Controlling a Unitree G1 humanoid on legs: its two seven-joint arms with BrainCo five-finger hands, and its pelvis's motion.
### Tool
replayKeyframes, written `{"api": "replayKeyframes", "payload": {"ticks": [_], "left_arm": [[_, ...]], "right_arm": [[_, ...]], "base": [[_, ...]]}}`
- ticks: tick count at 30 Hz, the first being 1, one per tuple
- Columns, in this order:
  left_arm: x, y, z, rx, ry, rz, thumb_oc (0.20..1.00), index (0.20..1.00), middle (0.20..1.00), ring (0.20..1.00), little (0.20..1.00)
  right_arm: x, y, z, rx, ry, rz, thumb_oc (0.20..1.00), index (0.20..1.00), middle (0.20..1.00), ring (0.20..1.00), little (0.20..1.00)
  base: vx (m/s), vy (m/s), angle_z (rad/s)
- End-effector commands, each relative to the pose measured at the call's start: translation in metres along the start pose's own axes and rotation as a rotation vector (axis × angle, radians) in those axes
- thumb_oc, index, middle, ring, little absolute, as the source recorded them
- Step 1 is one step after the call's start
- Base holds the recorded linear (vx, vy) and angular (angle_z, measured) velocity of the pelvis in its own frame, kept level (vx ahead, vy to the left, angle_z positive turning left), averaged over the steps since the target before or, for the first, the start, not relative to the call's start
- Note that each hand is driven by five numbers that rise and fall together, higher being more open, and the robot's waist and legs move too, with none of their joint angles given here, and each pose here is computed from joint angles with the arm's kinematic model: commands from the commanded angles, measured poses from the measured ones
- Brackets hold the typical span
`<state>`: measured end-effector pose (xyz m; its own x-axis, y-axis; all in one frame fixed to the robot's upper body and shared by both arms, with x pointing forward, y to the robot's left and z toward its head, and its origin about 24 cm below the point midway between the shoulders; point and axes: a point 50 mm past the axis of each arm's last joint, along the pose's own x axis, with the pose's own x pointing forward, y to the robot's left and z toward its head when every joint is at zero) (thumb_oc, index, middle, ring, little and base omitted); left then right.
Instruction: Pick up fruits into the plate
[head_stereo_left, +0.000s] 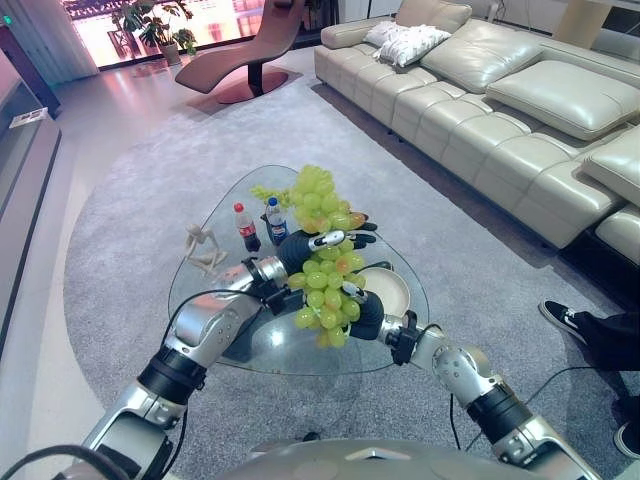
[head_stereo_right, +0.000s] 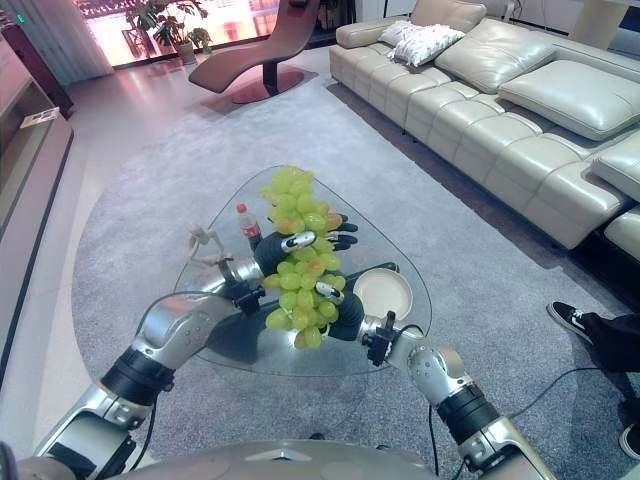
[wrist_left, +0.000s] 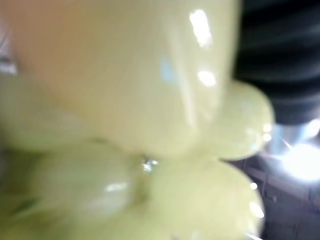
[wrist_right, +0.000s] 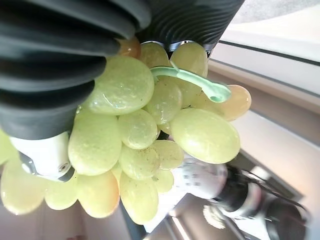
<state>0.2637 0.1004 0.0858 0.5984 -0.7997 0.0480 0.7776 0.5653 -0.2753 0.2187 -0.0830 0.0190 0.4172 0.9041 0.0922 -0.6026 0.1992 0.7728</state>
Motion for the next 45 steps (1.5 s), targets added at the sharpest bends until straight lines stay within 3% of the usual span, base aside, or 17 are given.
{"api": "replayKeyframes", "payload": {"ticks": [1,15,29,35,38,45], "left_arm": [[-0.004,0.015,0.021,0.019,-0.103,0.051,1.000,1.000,1.000,1.000,1.000],[-0.053,0.053,0.006,0.033,-0.063,0.310,1.000,1.000,1.000,1.000,1.000],[-0.146,0.084,-0.084,-0.047,0.312,0.687,1.000,1.000,1.000,1.000,1.000],[-0.174,0.080,-0.136,-0.060,0.518,0.840,1.000,1.000,1.000,1.000,1.000],[-0.181,0.071,-0.165,-0.066,0.638,0.896,1.000,1.000,1.000,1.000,1.000],[-0.187,0.069,-0.183,-0.100,0.727,0.968,1.000,1.000,1.000,1.000,1.000]], "right_arm": [[0.007,0.016,0.028,-0.075,-0.172,0.122,0.200,0.200,0.200,0.200,0.200],[-0.042,-0.013,0.039,-0.154,-0.244,-0.098,0.200,0.200,0.200,0.200,0.200],[-0.115,-0.037,0.072,-0.352,-0.214,-0.472,0.200,0.200,0.200,0.200,0.200],[-0.143,-0.048,0.105,-0.587,-0.112,-0.762,0.200,0.200,0.200,0.200,0.200],[-0.149,-0.050,0.138,-0.801,-0.043,-0.934,0.200,0.200,0.200,0.200,0.200],[-0.144,-0.041,0.198,-1.097,0.007,-1.125,0.200,0.200,0.200,0.200,0.200]], "base": [[0.00,0.000,0.00],[0.00,0.000,0.00],[0.00,0.000,0.00],[0.01,0.014,0.01],[-0.11,0.021,-0.01],[-0.13,0.001,0.13]]}}
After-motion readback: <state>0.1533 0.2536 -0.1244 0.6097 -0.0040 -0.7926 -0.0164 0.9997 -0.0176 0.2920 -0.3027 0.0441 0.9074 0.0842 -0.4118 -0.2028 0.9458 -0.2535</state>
